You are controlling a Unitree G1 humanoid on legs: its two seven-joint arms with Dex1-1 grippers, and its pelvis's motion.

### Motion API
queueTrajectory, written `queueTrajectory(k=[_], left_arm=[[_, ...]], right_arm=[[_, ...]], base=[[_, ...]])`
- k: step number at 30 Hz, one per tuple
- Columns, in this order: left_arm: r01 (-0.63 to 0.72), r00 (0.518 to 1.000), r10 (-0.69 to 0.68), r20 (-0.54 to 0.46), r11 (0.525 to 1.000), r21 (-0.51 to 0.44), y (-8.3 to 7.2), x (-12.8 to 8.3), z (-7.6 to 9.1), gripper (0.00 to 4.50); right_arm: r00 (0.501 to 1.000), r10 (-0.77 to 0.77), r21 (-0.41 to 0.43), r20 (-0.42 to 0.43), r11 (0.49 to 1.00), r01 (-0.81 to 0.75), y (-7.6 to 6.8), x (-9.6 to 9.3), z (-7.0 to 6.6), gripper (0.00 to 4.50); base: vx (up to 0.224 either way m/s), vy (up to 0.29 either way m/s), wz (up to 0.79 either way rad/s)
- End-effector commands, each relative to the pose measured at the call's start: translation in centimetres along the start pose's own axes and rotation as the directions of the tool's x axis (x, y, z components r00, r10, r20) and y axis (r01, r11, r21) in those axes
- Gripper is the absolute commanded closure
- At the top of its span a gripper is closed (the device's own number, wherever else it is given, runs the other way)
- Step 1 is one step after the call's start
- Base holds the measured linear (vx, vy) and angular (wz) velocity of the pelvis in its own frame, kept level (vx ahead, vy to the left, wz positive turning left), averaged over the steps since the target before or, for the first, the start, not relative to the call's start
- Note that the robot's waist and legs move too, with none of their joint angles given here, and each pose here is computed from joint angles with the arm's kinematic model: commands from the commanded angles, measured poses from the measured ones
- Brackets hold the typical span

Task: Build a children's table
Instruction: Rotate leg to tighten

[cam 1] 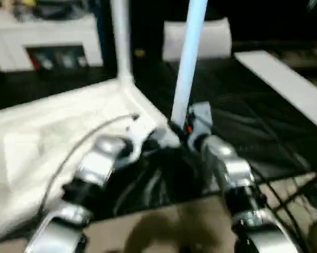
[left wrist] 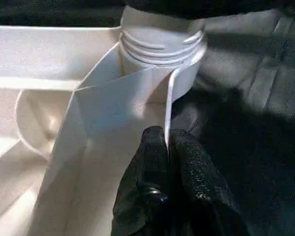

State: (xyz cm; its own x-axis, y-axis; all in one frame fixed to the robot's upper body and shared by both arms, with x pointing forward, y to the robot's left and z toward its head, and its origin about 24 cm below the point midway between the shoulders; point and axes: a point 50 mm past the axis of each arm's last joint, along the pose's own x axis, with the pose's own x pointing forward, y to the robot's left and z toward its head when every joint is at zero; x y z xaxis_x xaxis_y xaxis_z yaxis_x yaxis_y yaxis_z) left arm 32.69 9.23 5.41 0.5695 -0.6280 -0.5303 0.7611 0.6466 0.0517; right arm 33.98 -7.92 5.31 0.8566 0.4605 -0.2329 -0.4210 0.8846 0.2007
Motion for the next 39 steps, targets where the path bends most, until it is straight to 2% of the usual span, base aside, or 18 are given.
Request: queueTrajectory(k=[1, 3, 4, 6, 11, 13, 15, 16, 17, 18, 21, 24, 28, 32, 39], left_arm=[[-0.11, 0.991, 0.107, 0.078, 0.993, 0.035, 0.6, -0.2, 2.5, 4.5], [-0.103, 0.992, 0.099, 0.084, 0.994, 0.047, 0.6, -0.3, 2.6, 4.5], [-0.101, 0.992, 0.096, 0.085, 0.994, 0.051, 0.6, -0.3, 2.6, 4.5], [-0.074, 0.994, 0.067, 0.087, 0.993, 0.087, 0.7, -0.7, 2.3, 4.5], [0.018, 0.998, -0.028, 0.063, 0.987, 0.157, 1.1, -2.0, 1.3, 4.5], [0.044, 0.998, -0.052, 0.044, 0.984, 0.171, 1.3, -2.4, 0.9, 4.5], [0.122, 0.992, -0.128, 0.016, 0.971, 0.206, 1.4, -3.1, 0.2, 4.5], [0.125, 0.991, -0.131, 0.015, 0.97, 0.208, 1.4, -3.1, 0.2, 4.5], [0.183, 0.983, -0.185, -0.016, 0.954, 0.238, 1.5, -3.5, -0.3, 4.5], [0.205, 0.978, -0.205, -0.026, 0.947, 0.249, 1.5, -3.6, -0.4, 4.5], [0.29, 0.957, -0.284, -0.062, 0.913, 0.287, 1.5, -4.0, -1.0, 4.5], [0.381, 0.924, -0.365, -0.114, 0.858, 0.344, 1.5, -4.6, -1.4, 4.5], [0.482, 0.875, -0.449, -0.18, 0.788, 0.383, 1.7, -5.3, -1.8, 4.5], [0.569, 0.822, -0.516, -0.243, 0.713, 0.409, 1.8, -5.8, -1.9, 4.5], [0.645, 0.762, -0.573, -0.302, 0.63, 0.432, 1.7, -6.1, -1.9, 4.5]], right_arm=[[0.983, 0.177, 0.085, -0.055, 0.982, -0.172, 4.3, 0.8, -1.9, 1.79], [0.984, 0.176, 0.066, -0.04, 0.983, -0.173, 4.2, 0.7, -1.8, 1.67], [0.984, 0.176, 0.059, -0.035, 0.983, -0.173, 4.1, 0.6, -1.8, 1.46], [0.984, 0.178, 0.031, -0.012, 0.984, -0.177, 3.5, 0.1, -1.6, 1.33], [0.974, 0.222, -0.045, 0.048, 0.974, -0.22, 1.0, -1.6, -0.9, 0.89], [0.967, 0.251, -0.073, 0.05, 0.966, -0.247, 0.4, -2.2, -0.7, 0.67], [0.944, 0.329, -0.141, 0.026, 0.936, -0.322, -0.9, -3.5, -0.4, 0.52], [0.943, 0.332, -0.144, 0.025, 0.935, -0.325, -1.0, -3.6, -0.4, 0.44], [0.922, 0.387, -0.187, 0.006, 0.906, -0.379, -1.9, -4.4, -0.1, 0.34], [0.915, 0.404, -0.201, -0.001, 0.896, -0.396, -2.2, -4.7, 0.1, 0.14], [0.871, 0.487, -0.245, -0.06, 0.839, -0.486, -3.0, -5.6, 0.5, 0.03], [0.823, 0.551, -0.287, -0.138, 0.773, -0.565, -3.7, -6.4, 0.7, 0.03], [0.75, 0.62, -0.299, -0.229, 0.689, -0.66, -4.3, -7.1, 1.1, 0.03], [0.682, 0.675, -0.296, -0.281, 0.615, -0.731, -4.3, -7.3, 1.3, 0.03], [0.607, 0.733, -0.269, -0.307, 0.545, -0.794, -3.7, -7.2, 1.2, 0.33]], base=[[0.0, 0.0, 0.0], [0.0, 0.0, 0.0], [0.0, 0.0, 0.0], [0.0, 0.0, 0.0], [0.0, 0.0, 0.0], [0.028, -0.02, 0.0], [0.0, 0.0, 0.0], [0.0, 0.0, 0.0], [0.0, 0.0, 0.0], [0.0, 0.0, 0.0], [0.0, 0.0, 0.0], [0.0, 0.0, 0.0], [0.0, 0.0, 0.0], [0.0, 0.0, 0.0], [0.0, 0.0, 0.0]])
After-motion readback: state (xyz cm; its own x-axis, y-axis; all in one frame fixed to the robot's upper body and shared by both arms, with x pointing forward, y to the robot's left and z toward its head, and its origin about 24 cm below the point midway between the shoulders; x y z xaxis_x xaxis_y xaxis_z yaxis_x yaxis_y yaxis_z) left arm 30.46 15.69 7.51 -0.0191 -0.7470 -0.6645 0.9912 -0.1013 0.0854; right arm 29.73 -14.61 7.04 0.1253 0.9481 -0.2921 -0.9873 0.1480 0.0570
